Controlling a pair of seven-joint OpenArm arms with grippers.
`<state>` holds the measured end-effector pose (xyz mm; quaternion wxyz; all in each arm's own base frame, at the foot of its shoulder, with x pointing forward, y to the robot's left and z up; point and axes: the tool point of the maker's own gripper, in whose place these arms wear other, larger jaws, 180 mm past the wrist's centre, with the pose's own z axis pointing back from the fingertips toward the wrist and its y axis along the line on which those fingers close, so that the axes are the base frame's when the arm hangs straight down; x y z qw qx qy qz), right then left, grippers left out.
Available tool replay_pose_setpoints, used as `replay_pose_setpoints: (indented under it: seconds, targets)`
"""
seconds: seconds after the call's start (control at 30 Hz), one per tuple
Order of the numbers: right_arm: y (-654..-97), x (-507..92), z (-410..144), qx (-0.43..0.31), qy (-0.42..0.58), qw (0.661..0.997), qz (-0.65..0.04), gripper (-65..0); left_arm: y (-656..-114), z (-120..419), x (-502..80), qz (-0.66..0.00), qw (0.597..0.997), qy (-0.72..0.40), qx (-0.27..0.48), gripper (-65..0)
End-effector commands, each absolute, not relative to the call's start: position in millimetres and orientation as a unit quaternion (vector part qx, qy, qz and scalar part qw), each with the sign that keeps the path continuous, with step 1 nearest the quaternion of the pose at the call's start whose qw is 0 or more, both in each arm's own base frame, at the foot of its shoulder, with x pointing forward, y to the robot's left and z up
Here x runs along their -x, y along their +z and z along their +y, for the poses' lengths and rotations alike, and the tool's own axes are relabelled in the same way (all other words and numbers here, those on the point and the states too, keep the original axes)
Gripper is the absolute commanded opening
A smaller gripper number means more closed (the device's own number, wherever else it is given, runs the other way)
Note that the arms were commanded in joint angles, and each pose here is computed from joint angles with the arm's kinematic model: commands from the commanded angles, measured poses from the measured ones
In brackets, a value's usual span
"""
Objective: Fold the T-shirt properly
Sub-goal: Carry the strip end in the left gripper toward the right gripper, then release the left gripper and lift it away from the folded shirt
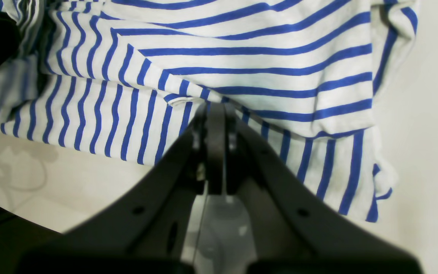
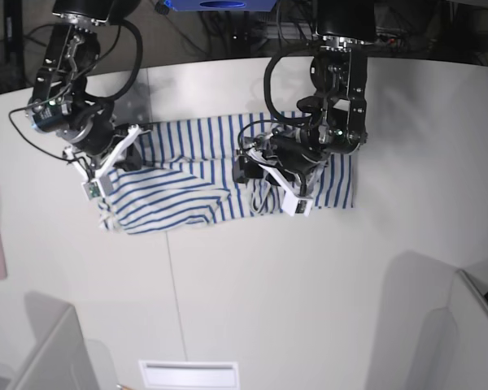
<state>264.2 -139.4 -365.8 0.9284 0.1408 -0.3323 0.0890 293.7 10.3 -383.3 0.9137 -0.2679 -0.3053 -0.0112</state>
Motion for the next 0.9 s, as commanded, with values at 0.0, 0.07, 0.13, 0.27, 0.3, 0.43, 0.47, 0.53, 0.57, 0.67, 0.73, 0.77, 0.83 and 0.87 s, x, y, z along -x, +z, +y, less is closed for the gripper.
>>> replay_pose_setpoints:
  seconds: [0.0,0.07,0.13,0.27,0.3,0.43,0.47,0.53,0.57,0.67,0.73,0.77,0.83,0.87]
  targets:
    - [-353.2,-273.2,-138.7,-0.143,0.092,0.919,-0.356,-65.0,-369.0,1.5,-302.5,-0.326,0.902,-0.012,0.284,-17.9]
    - [-353.0,-273.3,-140.2,-0.142,0.090,0.919,-0.357,-65.0,-371.4,-15.1,-298.4,-0.315,0.901,-0.020,0.298,-17.1]
    - [-353.0,-273.3,-141.2,-0.141,0.090,0.919,-0.357,-65.0,-375.2,-36.9,-294.1,-0.301,0.901,-0.048,0.309,-17.1]
    - [-352.5,-274.0,-141.9,-0.140,0.090,0.919,-0.358,-65.0,-381.6,-67.9,-288.7,-0.277,0.901,-0.095,0.320,-18.3]
    - [-350.7,-276.2,-142.9,-0.139,0.089,0.918,-0.361,-65.0,-380.3,-65.7,-290.0,-0.280,0.900,-0.092,0.320,-19.6]
    - [-339.9,-286.9,-170.3,-0.119,0.053,0.915,-0.383,-65.0,-360.3,-22.6,-303.8,-0.328,0.894,-0.036,0.302,-30.3]
    - [-337.8,-288.7,-175.8,-0.114,0.047,0.915,-0.383,-65.0,-354.3,-7.0,-306.1,-0.343,0.892,-0.019,0.293,-34.2]
    - [-333.2,-293.6,-186.0,-0.104,0.040,0.920,-0.375,-65.0,-347.9,36.6,-306.0,-0.368,0.893,0.013,0.259,-45.6]
    - [-332.3,-295.2,-192.5,-0.099,0.035,0.926,-0.364,-65.0,-344.9,57.0,-304.0,-0.379,0.893,0.026,0.241,-53.5]
    - [-336.7,-302.8,-210.3,-0.101,0.009,0.941,-0.323,-37.1,-342.2,106.7,-291.5,-0.395,0.897,0.054,0.192,-65.0]
    - [-343.5,-307.7,-220.7,-0.109,0.004,0.948,-0.300,-21.8,-346.1,139.9,-279.3,-0.393,0.903,0.075,0.157,-65.0]
    - [-348.4,-308.8,-225.6,-0.113,0.010,0.950,-0.291,-18.6,-351.0,155.3,-271.7,-0.387,0.907,0.084,0.141,-65.0]
    - [-353.1,-316.0,-232.6,-0.122,0.015,0.952,-0.281,-18.9,-360.1,177.0,-256.3,-0.374,0.915,0.096,0.116,-65.0]
    - [-354.6,-319.8,-241.1,-0.124,0.013,0.953,-0.277,-19.5,-365.6,186.3,-245.9,-0.364,0.920,0.100,0.105,-65.0]
